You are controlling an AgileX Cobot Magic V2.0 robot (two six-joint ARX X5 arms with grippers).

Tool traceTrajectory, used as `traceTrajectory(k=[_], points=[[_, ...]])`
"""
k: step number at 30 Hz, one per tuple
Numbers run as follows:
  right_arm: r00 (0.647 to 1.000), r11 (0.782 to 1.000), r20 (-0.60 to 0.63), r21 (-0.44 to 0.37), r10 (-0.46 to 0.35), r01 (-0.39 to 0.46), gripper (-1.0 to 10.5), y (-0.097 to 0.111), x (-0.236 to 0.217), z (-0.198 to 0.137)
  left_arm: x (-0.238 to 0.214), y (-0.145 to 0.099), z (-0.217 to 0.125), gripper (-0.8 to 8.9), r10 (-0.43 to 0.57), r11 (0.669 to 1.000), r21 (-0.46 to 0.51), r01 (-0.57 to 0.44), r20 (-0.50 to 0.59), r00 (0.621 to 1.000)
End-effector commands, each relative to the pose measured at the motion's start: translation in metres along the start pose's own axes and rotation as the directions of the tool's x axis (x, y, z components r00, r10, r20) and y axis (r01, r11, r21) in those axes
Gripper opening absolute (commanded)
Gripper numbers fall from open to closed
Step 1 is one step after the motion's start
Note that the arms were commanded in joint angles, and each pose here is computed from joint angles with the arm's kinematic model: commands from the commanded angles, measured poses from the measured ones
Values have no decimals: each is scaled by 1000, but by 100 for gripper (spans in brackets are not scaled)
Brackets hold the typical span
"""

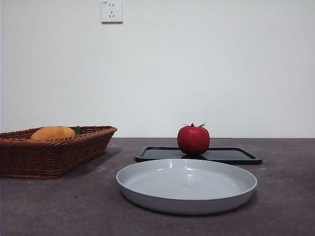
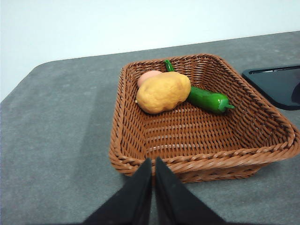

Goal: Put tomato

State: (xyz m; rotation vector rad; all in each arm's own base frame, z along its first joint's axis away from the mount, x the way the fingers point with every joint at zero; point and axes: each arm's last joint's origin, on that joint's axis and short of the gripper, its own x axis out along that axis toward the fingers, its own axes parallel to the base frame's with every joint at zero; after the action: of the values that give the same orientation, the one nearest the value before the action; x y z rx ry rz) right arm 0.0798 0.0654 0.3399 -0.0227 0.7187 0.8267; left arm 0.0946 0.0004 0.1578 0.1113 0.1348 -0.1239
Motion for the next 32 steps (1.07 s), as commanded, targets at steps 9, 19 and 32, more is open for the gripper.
traceTrajectory(k=[9, 19, 32], points=[[1000, 1000, 11, 0, 7, -7, 6, 1, -1, 2, 2, 0, -8, 10, -1, 1000, -15, 1, -28, 1000], [998, 998, 53, -54, -41, 44, 6, -3, -7, 2, 2, 0, -8, 10, -1, 1000, -15, 1, -28, 1000], [758, 917, 556, 23, -343, 398, 6, -44, -7, -26, 2, 0, -8, 10, -1, 1000, -15, 1, -28, 1000]])
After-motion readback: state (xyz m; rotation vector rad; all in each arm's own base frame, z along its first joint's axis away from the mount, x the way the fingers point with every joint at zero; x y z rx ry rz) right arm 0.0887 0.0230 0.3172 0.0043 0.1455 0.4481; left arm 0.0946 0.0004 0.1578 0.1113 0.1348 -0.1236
